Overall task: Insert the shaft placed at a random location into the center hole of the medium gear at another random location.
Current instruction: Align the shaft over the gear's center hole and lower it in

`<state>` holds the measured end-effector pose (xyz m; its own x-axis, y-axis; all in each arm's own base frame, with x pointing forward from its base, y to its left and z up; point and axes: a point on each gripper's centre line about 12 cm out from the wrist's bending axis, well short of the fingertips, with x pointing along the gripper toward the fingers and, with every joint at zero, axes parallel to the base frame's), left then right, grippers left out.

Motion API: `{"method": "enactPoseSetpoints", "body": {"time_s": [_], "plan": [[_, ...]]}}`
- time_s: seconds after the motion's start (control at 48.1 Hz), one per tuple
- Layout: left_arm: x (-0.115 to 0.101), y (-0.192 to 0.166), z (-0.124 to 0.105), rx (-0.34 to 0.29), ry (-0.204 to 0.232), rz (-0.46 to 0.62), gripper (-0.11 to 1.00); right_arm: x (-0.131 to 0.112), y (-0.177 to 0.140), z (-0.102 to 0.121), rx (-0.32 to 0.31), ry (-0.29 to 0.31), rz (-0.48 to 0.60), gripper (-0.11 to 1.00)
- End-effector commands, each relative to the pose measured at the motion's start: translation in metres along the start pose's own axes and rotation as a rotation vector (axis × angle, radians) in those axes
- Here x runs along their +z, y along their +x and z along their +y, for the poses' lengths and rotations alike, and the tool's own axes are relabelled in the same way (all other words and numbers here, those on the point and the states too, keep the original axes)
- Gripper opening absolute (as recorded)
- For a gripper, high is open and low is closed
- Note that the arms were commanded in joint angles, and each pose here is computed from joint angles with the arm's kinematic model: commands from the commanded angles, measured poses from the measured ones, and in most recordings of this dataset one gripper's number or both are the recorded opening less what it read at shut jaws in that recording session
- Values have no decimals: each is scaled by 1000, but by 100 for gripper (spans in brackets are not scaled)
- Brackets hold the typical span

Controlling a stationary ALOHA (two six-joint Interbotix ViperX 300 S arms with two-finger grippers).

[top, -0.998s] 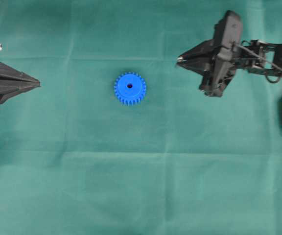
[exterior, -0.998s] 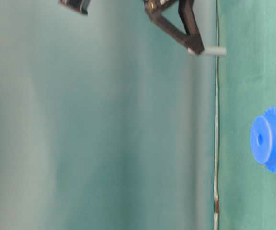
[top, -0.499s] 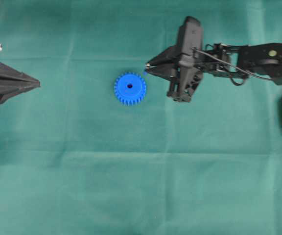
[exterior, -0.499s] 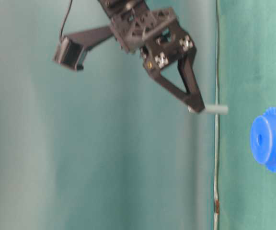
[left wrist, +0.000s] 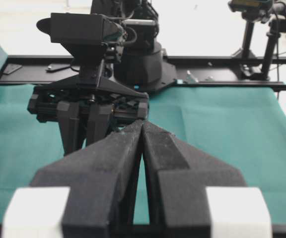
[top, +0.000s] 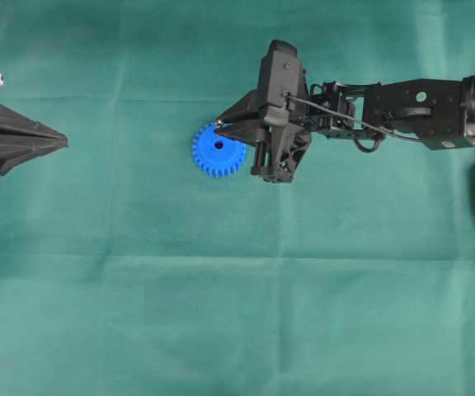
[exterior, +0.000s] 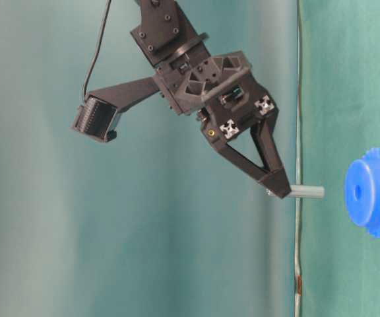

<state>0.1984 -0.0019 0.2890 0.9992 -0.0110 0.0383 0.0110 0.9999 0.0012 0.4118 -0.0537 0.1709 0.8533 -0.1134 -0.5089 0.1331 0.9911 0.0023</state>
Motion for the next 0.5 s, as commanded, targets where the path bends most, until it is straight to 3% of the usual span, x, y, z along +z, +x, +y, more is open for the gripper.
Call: {"method": "enactPoseSetpoints", "body": {"time_s": [0.0, 0.478], "plan": [[10, 3, 0, -2, 1, -23, 0, 16, -3, 1, 3, 11, -43, 13], [10, 3, 0, -2, 1, -23, 0, -9, 19, 2, 2, 28, 14, 13]]}}
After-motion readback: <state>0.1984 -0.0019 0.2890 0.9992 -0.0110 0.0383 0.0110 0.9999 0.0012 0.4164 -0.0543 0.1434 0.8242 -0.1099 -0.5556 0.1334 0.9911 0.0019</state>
